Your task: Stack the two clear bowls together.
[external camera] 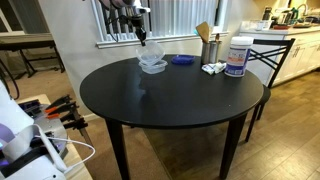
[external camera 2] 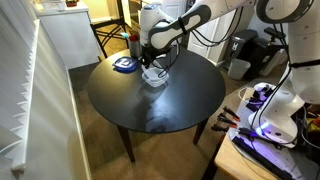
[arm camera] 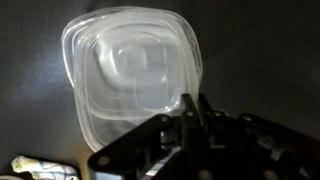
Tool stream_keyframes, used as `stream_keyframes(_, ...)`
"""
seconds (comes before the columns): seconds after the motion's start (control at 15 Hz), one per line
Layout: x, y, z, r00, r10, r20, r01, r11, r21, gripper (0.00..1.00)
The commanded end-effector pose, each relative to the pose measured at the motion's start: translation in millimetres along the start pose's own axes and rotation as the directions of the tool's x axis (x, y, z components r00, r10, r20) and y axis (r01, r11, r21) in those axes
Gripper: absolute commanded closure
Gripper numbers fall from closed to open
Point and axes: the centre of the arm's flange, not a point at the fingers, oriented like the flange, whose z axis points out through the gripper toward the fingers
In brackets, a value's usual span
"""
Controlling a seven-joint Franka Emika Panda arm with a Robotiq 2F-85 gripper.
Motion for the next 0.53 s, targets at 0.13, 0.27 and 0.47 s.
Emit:
stream_keyframes(0.13,-0.4,-10.4,9.4,0.984,0.157,0.084,-0.154,0.987,-0.041,0.98)
stream_keyframes(0.27,0.0,-9.7,9.5,0.979,0.185,0.08,-0.181,0.982,-0.052,0.98)
stream_keyframes(0.47,0.0,-7.8,8.9,0.975,0.209,0.074,-0.204,0.977,-0.068,0.68)
